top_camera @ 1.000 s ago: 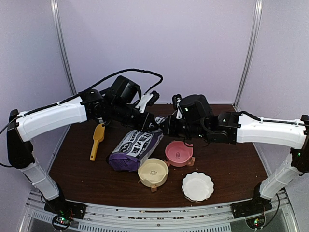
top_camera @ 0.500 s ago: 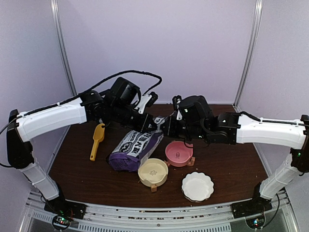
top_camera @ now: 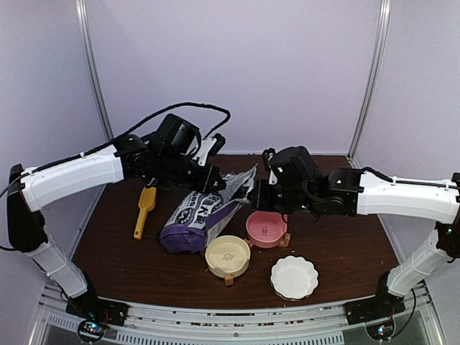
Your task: Serve the pet food
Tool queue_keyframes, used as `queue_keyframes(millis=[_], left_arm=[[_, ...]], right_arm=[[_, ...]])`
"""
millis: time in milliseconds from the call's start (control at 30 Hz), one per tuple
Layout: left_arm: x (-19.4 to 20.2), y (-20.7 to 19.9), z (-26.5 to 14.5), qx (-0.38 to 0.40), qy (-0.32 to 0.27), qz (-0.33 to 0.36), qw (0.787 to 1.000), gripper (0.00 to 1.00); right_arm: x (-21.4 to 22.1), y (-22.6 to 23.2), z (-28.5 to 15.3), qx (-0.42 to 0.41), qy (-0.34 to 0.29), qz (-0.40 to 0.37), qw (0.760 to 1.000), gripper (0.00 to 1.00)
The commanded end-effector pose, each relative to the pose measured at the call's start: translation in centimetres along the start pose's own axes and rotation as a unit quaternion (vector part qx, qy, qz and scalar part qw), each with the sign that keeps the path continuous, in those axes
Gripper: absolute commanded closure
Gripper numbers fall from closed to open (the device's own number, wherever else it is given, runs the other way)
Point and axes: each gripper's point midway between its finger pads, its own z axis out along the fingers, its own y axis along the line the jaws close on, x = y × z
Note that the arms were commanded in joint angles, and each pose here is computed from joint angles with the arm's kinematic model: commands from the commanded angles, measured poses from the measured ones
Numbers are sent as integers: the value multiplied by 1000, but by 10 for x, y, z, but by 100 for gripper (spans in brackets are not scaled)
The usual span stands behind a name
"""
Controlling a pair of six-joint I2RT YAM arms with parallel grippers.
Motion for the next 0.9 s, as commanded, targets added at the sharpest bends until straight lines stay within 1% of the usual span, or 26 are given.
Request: queue_keyframes(millis=[0,167,300,433,567,733,800,867], left_arm=[[-39,-17,-27,46,-68,25,996,100],[-59,-17,-49,33,-75,61,995,100],[-76,-1,-67,-18,-64,102,993,100],[-84,22,-77,-57,-43,115,991,100],[-87,47,-84,-123,-19,139,982,100],[-97,75,-101,-209,-25,149,966,100],[-98,72,-99,-199,-28,150,968,100],[-97,60,-90,-158,-34,152,975,100]], right_arm=[[17,-22,-1,32,30,-23,999,100],[5,-15,-1,36,19,-34,999,100],[-8,-12,-1,43,9,-42,998,100],[-23,-9,-2,43,-3,-46,998,100],[-34,-9,-2,46,-10,-46,998,100],[-41,-5,-4,41,-15,-46,998,100],[-44,1,-4,28,-17,-46,998,100],[-42,9,1,8,-14,-47,999,100]])
